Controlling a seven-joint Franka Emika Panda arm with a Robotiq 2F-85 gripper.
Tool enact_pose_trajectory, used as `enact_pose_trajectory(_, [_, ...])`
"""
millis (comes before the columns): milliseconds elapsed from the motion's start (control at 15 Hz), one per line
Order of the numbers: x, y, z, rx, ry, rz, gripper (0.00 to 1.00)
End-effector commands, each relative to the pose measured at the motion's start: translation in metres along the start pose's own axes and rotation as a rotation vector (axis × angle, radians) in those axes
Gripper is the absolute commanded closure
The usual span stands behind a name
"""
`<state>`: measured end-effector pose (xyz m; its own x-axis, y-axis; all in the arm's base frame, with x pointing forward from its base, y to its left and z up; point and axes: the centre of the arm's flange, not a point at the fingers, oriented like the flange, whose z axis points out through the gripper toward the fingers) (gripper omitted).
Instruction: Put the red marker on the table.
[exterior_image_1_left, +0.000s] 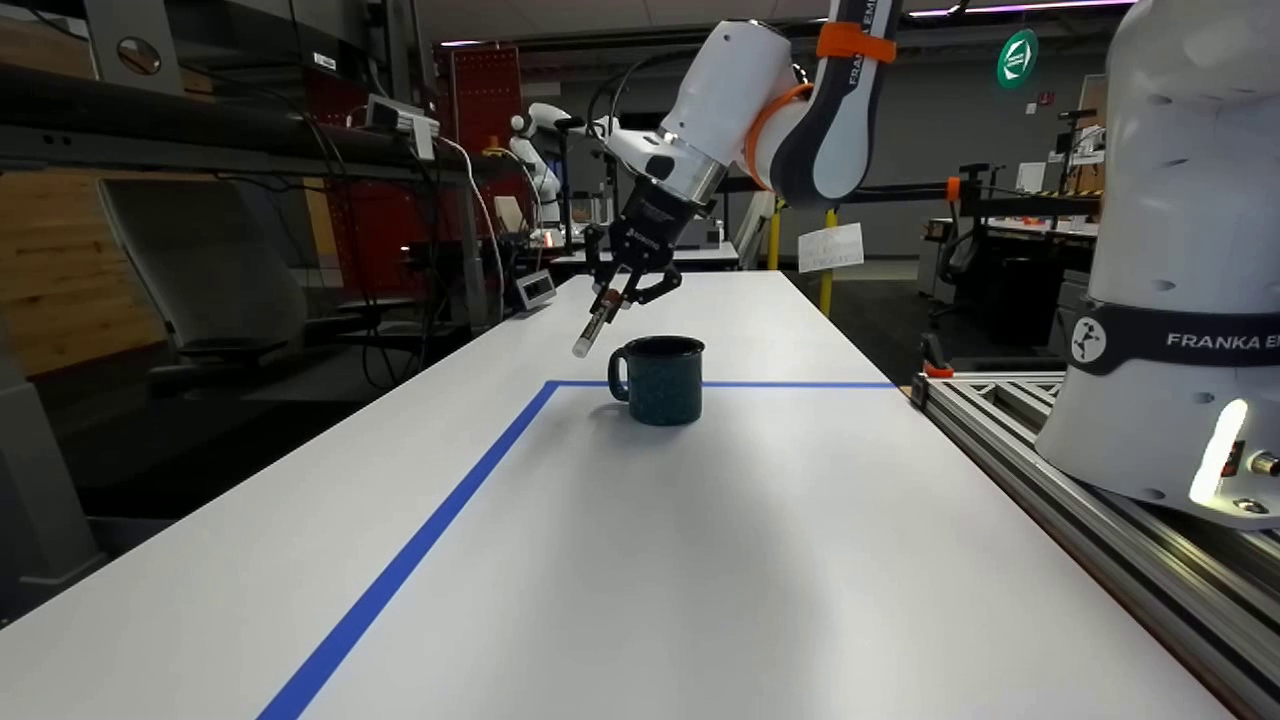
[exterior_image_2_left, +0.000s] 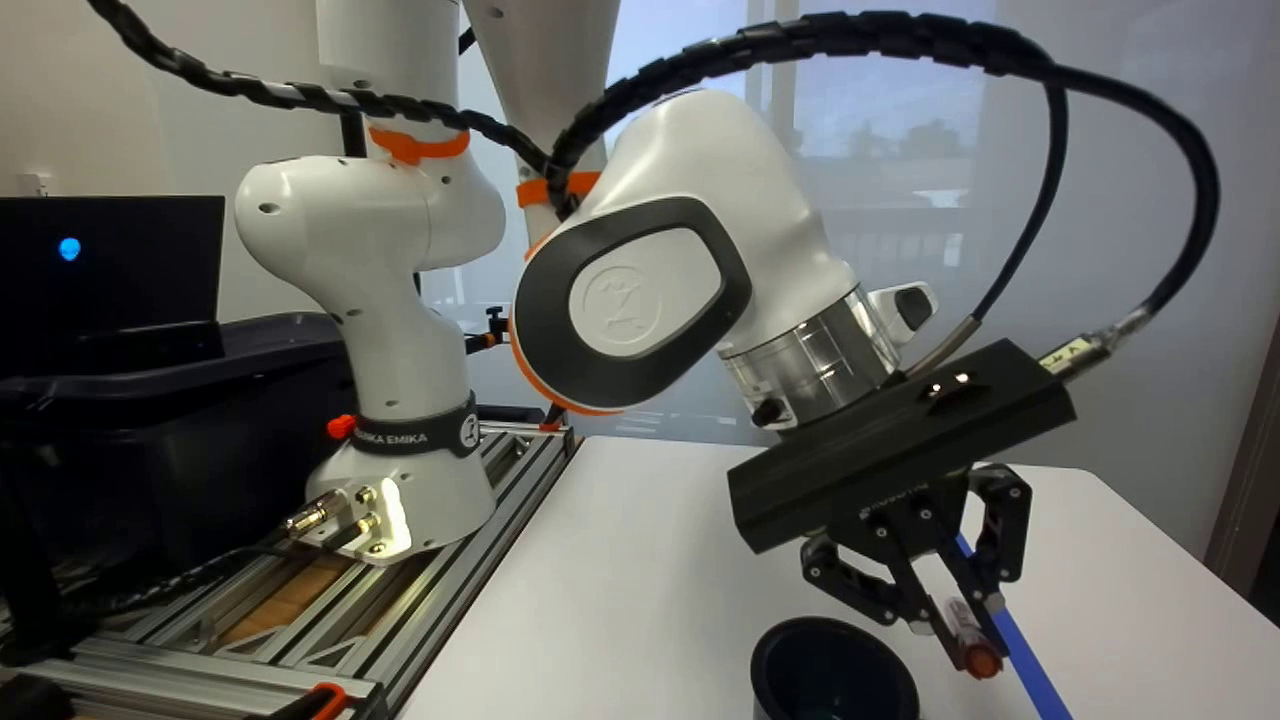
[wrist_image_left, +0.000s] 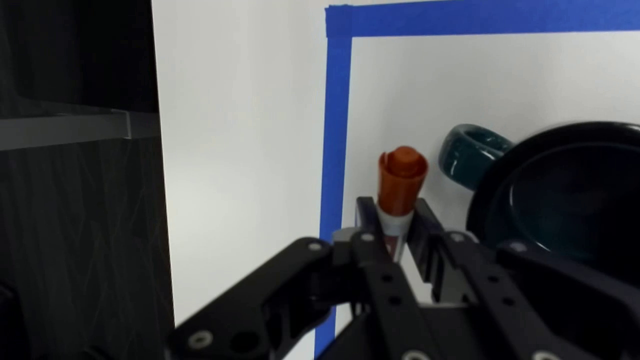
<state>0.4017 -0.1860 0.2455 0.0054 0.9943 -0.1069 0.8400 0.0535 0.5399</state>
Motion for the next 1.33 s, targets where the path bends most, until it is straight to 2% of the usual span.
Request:
enact_pose_trajectory(0, [-0.015, 0.017, -0.005, 0.003, 0.016, -0.005, 0.95])
enact_pose_trajectory(200, [-0.019, 0.022, -0.007, 0.027, 0.02, -0.007, 0.95])
enact_pose_trajectory(400, [-0.026, 0.024, -0.007, 0.108, -0.029, 0.003, 0.95])
enact_pose_trajectory(600, [-0.035, 0.024, -0.007, 0.156, -0.088, 0.012, 0.95])
enact_pose_trajectory(867, [-0.043, 0.029, -0.008, 0.157, -0.116, 0.014, 0.95])
enact_pose_trajectory(1267, [-0.063, 0.057, -0.013, 0.143, -0.129, 0.024, 0.95])
